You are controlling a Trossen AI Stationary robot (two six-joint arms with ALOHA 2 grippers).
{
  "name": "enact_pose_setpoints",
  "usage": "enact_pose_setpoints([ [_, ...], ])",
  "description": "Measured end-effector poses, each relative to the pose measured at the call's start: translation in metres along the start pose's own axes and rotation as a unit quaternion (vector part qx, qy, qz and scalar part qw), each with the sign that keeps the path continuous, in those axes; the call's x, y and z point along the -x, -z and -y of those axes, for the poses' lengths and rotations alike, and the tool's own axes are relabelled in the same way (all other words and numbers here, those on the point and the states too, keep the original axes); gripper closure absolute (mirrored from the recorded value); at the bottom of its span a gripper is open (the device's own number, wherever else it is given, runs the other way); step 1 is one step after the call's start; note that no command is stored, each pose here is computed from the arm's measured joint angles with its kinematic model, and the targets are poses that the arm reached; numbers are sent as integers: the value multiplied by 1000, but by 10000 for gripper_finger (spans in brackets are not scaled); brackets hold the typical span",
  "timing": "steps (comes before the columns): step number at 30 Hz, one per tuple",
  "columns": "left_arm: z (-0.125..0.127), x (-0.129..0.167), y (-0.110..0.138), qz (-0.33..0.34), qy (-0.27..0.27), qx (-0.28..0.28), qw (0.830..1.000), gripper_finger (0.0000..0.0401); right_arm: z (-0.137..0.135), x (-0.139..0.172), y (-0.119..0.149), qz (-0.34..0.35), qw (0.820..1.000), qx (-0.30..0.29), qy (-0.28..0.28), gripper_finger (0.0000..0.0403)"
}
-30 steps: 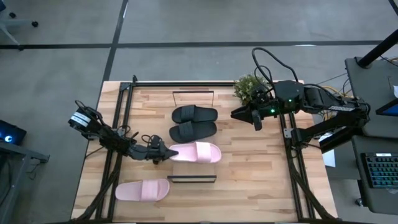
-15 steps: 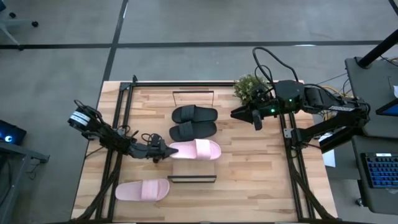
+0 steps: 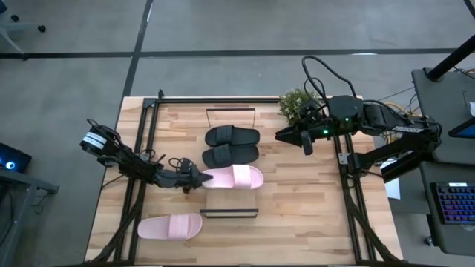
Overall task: Pick and place slides into the shelf
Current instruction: Put the right light pink slide on the shelf
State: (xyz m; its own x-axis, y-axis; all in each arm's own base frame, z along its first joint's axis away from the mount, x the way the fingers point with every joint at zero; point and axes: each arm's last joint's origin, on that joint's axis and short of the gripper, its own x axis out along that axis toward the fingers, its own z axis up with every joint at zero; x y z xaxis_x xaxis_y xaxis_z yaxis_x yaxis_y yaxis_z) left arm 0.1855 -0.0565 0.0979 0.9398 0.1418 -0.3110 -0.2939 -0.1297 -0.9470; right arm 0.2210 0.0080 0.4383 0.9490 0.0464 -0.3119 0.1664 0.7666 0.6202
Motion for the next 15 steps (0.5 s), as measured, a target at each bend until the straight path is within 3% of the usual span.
enact_pose_setpoints([
  [6, 3, 1, 0, -8, 7, 2, 1000, 195, 0, 0, 0, 0, 1000, 0, 0, 300],
  [15, 0, 2, 1, -31, -16, -16, 999, 186, 0, 0, 0, 0, 1000, 4, -1, 303],
])
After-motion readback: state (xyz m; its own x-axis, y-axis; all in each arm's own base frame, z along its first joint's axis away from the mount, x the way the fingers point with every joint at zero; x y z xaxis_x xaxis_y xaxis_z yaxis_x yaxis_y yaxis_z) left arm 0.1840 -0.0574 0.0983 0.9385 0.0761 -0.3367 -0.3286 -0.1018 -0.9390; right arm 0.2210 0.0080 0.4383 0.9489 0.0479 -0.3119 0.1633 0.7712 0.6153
